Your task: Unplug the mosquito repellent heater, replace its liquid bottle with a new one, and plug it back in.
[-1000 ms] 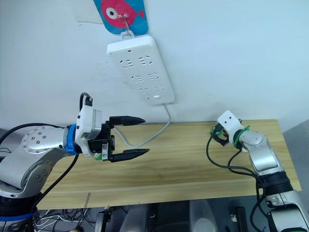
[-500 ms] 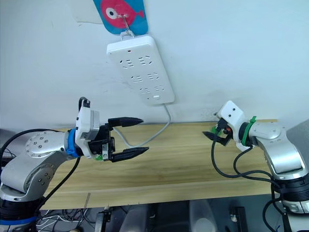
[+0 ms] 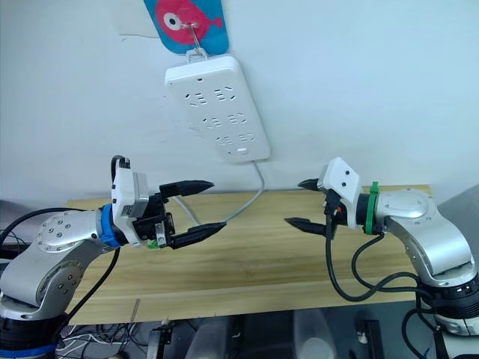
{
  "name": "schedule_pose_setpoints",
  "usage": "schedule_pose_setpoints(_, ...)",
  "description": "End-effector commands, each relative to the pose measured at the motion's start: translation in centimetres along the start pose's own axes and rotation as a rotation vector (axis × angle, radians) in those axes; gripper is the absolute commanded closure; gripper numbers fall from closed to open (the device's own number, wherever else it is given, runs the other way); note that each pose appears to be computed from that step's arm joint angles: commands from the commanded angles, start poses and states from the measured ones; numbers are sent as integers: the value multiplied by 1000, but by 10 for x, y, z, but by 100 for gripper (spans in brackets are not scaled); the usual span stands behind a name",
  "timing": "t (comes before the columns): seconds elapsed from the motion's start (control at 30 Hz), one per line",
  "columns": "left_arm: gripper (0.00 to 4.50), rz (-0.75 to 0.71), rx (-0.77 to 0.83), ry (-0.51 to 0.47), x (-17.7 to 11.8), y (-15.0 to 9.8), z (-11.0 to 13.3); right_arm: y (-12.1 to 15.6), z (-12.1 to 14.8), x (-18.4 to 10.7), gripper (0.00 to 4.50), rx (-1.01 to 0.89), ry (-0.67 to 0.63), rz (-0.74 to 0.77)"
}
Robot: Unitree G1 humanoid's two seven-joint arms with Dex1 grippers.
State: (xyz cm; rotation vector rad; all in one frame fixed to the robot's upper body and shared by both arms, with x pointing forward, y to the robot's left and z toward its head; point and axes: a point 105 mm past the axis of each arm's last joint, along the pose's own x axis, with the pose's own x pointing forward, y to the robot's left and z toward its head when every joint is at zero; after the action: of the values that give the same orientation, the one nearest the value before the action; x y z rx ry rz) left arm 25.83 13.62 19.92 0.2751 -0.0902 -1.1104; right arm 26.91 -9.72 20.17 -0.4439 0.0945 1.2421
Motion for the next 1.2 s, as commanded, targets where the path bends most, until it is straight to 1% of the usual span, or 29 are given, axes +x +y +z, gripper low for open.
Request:
schedule_pose_setpoints(0.03,0,71,46,-27,-8,0,12,15,15,2,3,-53,-21,123)
schedule_pose_setpoints(0.23,0,224,56,-23,-23,1,10,19,19,10,3,-130,-23,204)
schedule_pose_setpoints(0.3,0,270,53,-17,-28,0,8,18,19,14,3,-160,-24,209)
schedule_pose_setpoints(0.37,0,362,47,-23,-37,1,5,16,18,21,3,-206,-29,199)
schedule_pose_setpoints(0.43,0,418,46,-26,-43,1,2,14,17,25,3,-232,-34,190)
schedule_pose_setpoints(0.57,0,542,5,-47,-59,1,-4,19,15,31,3,-283,-60,188)
schedule_pose_setpoints(0.83,0,661,-22,-45,-74,-6,-17,33,21,35,3,-272,-98,229)
schedule_pose_setpoints(1.1,0,810,-42,-43,-95,-10,-39,39,25,39,3,-254,-120,243)
schedule_pose_setpoints(1.2,0,837,-36,-88,-99,-14,-40,41,23,39,3,-242,-117,249)
